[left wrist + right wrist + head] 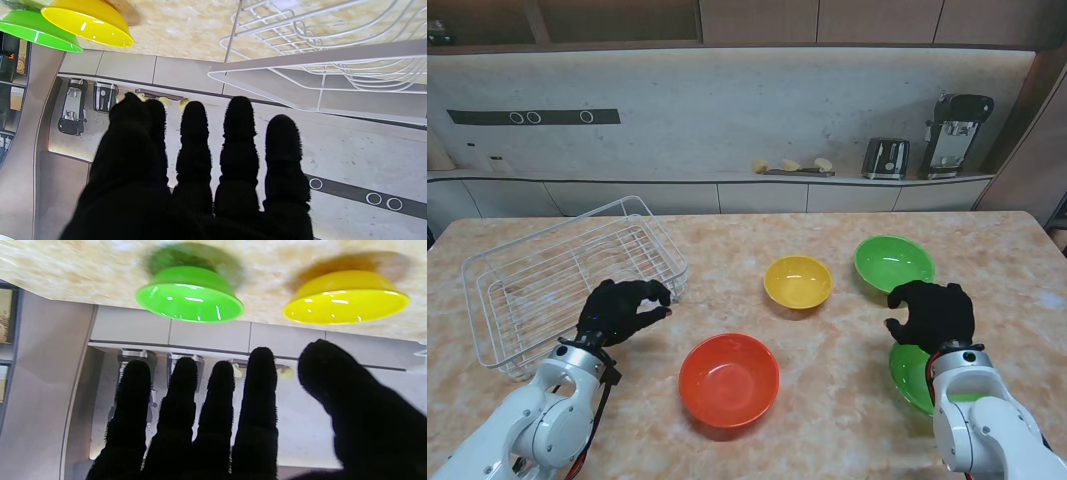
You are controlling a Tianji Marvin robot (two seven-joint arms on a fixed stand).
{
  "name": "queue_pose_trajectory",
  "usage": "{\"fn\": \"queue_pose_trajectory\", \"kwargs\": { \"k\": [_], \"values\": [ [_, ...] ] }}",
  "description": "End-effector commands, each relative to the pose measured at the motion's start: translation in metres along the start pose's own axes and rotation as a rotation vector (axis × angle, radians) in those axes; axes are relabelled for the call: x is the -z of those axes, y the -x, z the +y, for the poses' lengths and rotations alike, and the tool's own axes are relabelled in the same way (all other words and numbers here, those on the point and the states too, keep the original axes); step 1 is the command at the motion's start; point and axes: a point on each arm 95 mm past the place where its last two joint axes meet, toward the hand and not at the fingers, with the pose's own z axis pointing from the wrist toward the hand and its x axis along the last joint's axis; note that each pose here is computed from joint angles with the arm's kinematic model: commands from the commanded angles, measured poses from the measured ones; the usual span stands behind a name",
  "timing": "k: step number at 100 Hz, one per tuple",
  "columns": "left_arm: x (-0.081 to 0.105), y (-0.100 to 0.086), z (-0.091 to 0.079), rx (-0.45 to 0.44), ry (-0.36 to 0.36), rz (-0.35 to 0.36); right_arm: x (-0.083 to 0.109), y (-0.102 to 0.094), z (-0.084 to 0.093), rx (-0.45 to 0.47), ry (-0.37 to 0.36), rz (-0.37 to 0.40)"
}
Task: Stack bowls and put them on the dishrack
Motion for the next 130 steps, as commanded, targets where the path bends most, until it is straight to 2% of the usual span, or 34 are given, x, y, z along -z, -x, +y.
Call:
{"fn": "queue_pose_trajectory", "kwargs": {
  "k": [1,39,62,99,130],
  "values": [
    [0.000,-0.003,0.000,0.000,0.013,0.008,0.005,0.005,-0.007,0.019,-0.036,-0.017],
    [-0.001,-0.004,0.001,-0.003,0.020,0.010,0.009,0.031,-0.017,0.122,-0.180,-0.080],
    [-0.001,-0.005,0.001,-0.003,0.022,0.012,0.003,0.042,-0.026,0.163,-0.266,-0.113],
    [-0.002,-0.006,0.001,-0.002,0.027,0.012,-0.010,0.053,-0.045,0.166,-0.357,-0.146],
    [-0.002,-0.007,0.001,-0.004,0.030,0.015,-0.015,0.059,-0.058,0.154,-0.383,-0.172]
  ]
}}
